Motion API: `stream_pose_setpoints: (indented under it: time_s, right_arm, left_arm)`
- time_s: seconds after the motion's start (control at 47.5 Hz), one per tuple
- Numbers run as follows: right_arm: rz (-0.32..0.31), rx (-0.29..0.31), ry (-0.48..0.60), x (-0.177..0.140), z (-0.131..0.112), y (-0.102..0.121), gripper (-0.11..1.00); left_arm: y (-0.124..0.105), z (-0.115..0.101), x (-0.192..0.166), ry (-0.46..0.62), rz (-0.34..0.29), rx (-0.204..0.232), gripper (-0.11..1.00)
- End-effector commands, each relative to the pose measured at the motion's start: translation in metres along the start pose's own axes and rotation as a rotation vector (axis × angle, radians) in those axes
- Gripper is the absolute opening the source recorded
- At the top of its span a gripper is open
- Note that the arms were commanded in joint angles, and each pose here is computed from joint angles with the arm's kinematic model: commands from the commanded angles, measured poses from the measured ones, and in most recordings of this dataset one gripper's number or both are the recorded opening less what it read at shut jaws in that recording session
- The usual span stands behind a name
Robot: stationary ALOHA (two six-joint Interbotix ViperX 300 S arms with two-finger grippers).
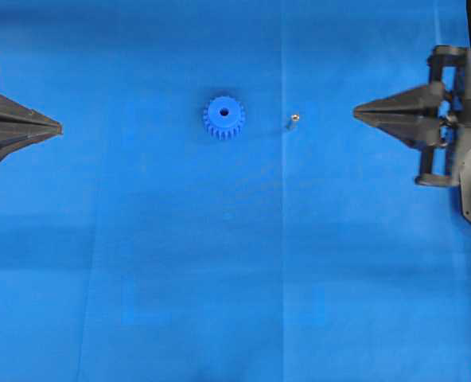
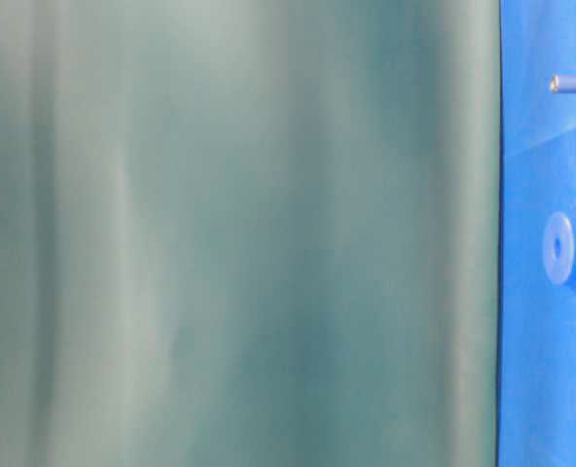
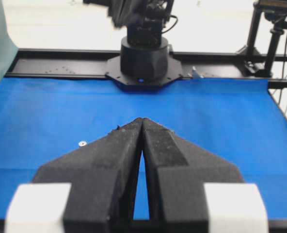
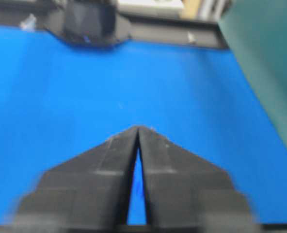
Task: Insert the shaft placed at a random location into the center hole of the small gear at another random location.
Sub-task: 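Move the right gripper left toward the small silver shaft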
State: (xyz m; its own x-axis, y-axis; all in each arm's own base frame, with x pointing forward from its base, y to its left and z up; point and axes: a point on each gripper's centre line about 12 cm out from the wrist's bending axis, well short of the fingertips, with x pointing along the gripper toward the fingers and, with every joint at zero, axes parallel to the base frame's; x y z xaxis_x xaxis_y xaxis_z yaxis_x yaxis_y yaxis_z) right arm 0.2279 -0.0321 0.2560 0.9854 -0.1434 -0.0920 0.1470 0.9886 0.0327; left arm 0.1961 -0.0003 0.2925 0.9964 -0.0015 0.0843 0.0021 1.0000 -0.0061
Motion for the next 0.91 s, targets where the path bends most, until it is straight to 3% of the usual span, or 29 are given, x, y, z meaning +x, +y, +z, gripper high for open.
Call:
stream_pose_setpoints:
  time_s: [0.0,0.211,0.253,0.379,0.885]
  right_arm:
    - [-0.036,0.025,0.020,0.011,-0.008,-0.008,0.16]
    - [-0.110,0.056,0.107,0.037,-0.043,-0.024,0.76]
    - [-0.118,0.058,0.122,0.043,-0.050,-0.027,0.82]
    - [-0.154,0.075,0.167,0.058,-0.071,-0.035,0.72]
    - [-0.239,0.108,0.272,0.080,-0.135,-0.050,0.72]
  left_arm:
    - [0.000,0.004,0.001,-0.012,-0.001,0.000,0.00]
    - [0.000,0.003,0.001,-0.009,-0.001,0.000,0.00]
    - [0.000,0.003,0.001,-0.011,-0.001,0.000,0.00]
    - [0.000,0.004,0.000,-0.014,-0.001,0.000,0.00]
    - [0.001,0.002,-0.004,-0.006,0.007,0.001,0.00]
